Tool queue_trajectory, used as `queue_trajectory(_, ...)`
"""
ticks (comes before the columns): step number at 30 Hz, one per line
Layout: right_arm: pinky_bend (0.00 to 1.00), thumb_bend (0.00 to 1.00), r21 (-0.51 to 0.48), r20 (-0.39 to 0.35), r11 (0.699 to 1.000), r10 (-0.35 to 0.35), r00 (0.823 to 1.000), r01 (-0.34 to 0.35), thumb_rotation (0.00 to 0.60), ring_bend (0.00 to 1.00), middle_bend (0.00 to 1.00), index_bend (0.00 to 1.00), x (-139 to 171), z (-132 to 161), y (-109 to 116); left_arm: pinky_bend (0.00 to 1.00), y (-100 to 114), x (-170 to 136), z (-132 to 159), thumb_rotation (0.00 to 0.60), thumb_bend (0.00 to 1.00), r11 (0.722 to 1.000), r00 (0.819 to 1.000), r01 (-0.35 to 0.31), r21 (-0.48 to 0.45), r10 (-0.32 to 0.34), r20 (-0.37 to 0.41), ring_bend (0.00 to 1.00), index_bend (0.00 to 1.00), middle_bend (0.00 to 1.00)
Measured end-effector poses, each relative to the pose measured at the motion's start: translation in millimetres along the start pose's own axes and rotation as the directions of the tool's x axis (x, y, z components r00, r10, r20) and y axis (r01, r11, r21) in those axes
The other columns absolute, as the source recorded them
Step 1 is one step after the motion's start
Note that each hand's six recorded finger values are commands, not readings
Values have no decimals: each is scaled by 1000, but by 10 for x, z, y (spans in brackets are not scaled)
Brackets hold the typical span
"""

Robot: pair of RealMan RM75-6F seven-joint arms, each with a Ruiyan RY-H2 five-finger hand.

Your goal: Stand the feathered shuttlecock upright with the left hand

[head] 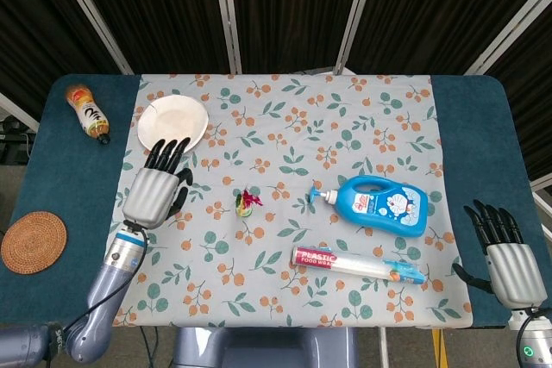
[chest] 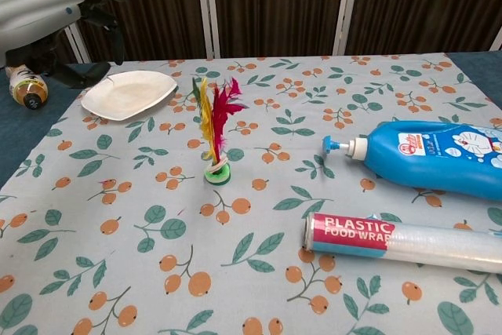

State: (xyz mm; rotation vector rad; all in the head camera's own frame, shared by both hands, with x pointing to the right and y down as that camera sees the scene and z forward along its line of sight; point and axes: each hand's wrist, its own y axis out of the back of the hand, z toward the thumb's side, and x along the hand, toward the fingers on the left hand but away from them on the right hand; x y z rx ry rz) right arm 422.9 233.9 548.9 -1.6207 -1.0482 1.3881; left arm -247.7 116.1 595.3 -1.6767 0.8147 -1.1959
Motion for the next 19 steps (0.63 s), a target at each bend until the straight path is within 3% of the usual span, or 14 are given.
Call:
queue_trajectory(4,0,109,5,4,1000,-1,1000,1,600,0,0,65,-1,-2,-2,0,-26,-312,-218,600,264,999,1000,-6,50,6,-9,0,153,0)
queue_trajectory(7,0,109,7,4,1000,-2,1000,2,600,0,0,65,-2,-1,0,0,-44,-583,-411,600,211,997,999,-3,79,5,-32,0,88,0)
queue_trajectory(19,0,109,27,1,1000,-10,1000,10,600,0,0,65,-13,26,-10,0,38,-1507,-1145,600,190,990,980,3,141,25,-195,0,38,0)
